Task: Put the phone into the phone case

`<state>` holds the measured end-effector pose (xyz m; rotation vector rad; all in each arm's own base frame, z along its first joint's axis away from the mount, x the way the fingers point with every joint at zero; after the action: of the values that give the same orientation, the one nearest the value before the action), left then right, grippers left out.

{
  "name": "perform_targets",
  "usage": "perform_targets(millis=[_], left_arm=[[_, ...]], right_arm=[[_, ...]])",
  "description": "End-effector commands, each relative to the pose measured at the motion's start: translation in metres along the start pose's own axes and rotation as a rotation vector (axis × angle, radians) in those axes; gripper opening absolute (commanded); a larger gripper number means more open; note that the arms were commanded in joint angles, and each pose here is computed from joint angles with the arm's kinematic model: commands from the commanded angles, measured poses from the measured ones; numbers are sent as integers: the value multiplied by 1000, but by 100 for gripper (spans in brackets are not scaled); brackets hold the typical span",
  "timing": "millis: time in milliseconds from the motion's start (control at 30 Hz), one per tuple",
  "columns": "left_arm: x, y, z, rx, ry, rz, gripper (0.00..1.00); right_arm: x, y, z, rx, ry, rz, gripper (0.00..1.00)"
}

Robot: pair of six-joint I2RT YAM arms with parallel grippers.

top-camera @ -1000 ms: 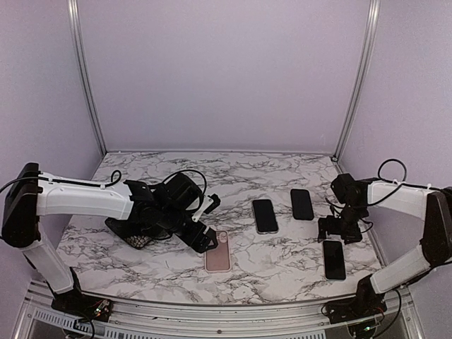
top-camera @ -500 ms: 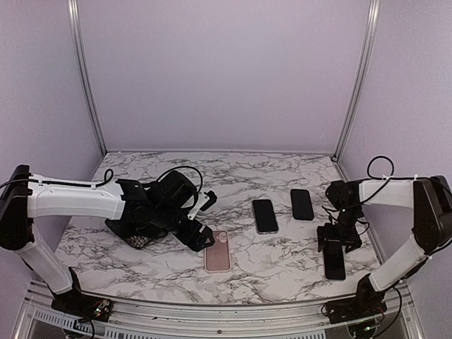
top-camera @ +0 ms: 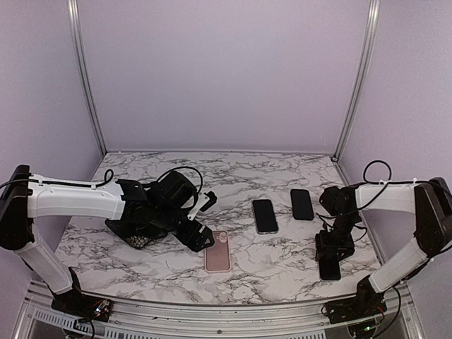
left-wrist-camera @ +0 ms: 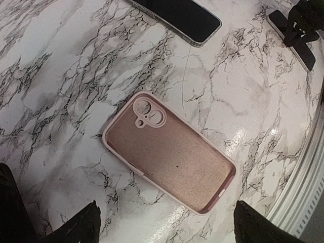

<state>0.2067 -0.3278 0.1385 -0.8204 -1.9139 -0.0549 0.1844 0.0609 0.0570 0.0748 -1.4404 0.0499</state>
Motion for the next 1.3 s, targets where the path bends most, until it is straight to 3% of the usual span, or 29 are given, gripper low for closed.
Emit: perform_targets(millis=[0,200,433,600,833,1067,1267], left_arm=[[3,3,4,-12,10,-5,92],[2,4,4,-14,11,-9,92],[-17,21,18,-4,60,-95,90],[-27,39,39,13,125,-169,69],[-61,29,80,-74,288,-114,50],[-79,9,88,-104,313,-20,46],[-82,-16,66,-112,247,70,42]], right_arm=[[-11,8,2,24,30,10,64],[0,17,-6,62,-13,9,47],[29,53,-24,160,-152,-54,41],[43,88,-32,228,-244,-97,40],[81,164,-56,329,-452,-161,40],[106,208,-71,356,-595,-171,40],[116,219,-76,363,-655,-169,39]])
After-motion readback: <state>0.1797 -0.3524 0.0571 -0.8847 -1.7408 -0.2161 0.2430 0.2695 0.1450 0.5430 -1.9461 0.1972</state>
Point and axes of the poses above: each gripper's point midway between its finger pads, its own x axis back along the fingers, its own y axis along the line the jaws close on, z = x × y, the point moved 4 cm from there along x, back along the fingers, and after that the axes turned 14 degrees about x, right-handed, at the moved point
